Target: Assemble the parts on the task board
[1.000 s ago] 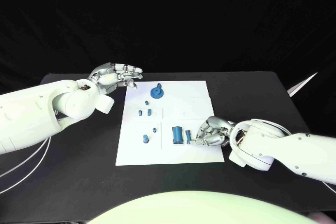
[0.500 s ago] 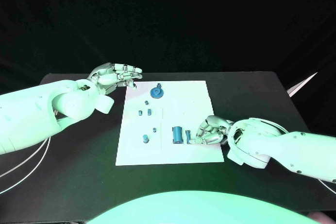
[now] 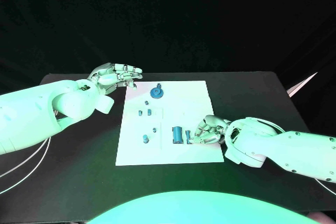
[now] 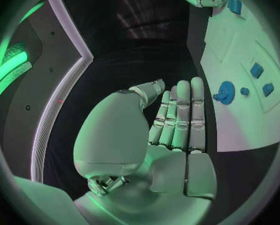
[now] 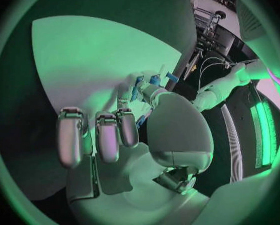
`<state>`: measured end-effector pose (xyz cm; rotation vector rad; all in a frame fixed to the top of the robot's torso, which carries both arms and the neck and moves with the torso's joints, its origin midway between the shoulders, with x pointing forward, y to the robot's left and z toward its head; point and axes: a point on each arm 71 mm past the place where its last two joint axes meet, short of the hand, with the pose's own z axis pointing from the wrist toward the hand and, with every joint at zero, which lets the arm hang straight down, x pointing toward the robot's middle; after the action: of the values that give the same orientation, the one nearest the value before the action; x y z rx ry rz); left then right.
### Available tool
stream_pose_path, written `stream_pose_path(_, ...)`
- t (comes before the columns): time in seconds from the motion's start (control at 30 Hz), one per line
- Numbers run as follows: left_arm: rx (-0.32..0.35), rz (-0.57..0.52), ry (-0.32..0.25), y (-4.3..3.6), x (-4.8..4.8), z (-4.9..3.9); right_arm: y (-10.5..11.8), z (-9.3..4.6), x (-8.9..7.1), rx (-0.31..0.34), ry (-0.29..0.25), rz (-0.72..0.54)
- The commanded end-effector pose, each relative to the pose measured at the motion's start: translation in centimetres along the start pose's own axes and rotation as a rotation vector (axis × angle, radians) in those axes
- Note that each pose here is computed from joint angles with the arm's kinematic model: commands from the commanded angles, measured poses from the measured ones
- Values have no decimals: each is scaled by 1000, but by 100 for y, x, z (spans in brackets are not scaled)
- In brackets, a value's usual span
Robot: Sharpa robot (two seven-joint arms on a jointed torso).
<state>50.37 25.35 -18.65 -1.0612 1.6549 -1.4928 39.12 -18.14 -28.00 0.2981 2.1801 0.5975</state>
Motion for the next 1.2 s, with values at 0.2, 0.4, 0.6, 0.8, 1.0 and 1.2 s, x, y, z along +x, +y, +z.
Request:
stream_pose_path(0.2,3,0,3,-5,9,2,15,-37,3,-19,-11,5)
stream_pose_path(0.4,4,-1,1,-3,5,1,32,-103,-34,-59,-28,43)
stream_pose_path(0.6,9,-3,-3,-4,9,3,65,-144,-219,-157,-103,139)
stream_pose_path(0.8,28,-22,-23,48,11,4,37,-88,-513,-260,-233,264)
stream_pose_path(1.0,68,-45,-79,112,-23,30,-104,104,-805,-292,-349,397)
stream_pose_path(1.2,121,-62,-166,159,-116,94,-257,353,-1089,-297,-422,559)
